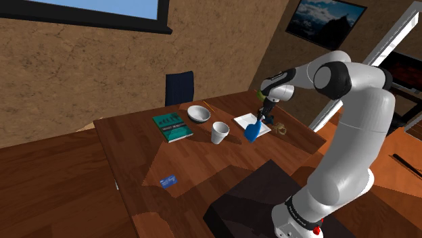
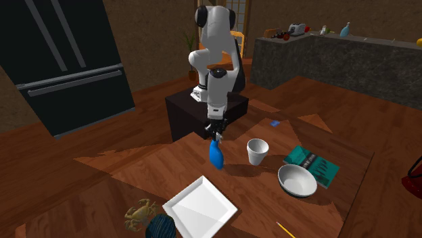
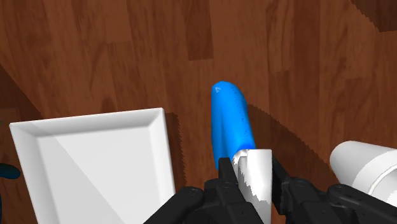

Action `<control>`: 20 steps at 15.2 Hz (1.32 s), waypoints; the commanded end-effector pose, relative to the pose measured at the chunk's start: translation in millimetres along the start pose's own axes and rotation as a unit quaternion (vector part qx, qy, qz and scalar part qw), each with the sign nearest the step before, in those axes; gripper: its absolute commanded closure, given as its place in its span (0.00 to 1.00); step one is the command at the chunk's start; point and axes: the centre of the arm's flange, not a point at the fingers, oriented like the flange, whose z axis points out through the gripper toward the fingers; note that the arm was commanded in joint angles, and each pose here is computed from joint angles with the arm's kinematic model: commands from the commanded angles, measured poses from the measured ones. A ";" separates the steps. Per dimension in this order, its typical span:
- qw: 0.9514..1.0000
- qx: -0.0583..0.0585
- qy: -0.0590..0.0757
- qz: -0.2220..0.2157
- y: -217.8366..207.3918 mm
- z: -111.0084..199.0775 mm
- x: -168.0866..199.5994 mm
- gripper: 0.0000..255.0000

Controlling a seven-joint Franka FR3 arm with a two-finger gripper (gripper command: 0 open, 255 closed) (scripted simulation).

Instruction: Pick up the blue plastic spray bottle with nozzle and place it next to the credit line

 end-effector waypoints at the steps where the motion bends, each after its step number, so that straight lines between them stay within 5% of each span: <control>1: 1.000 0.000 0.000 0.000 -0.1 -10.8 0.0 1.00; 20: 1.000 0.000 0.000 0.000 1.0 -111.1 1.3 1.00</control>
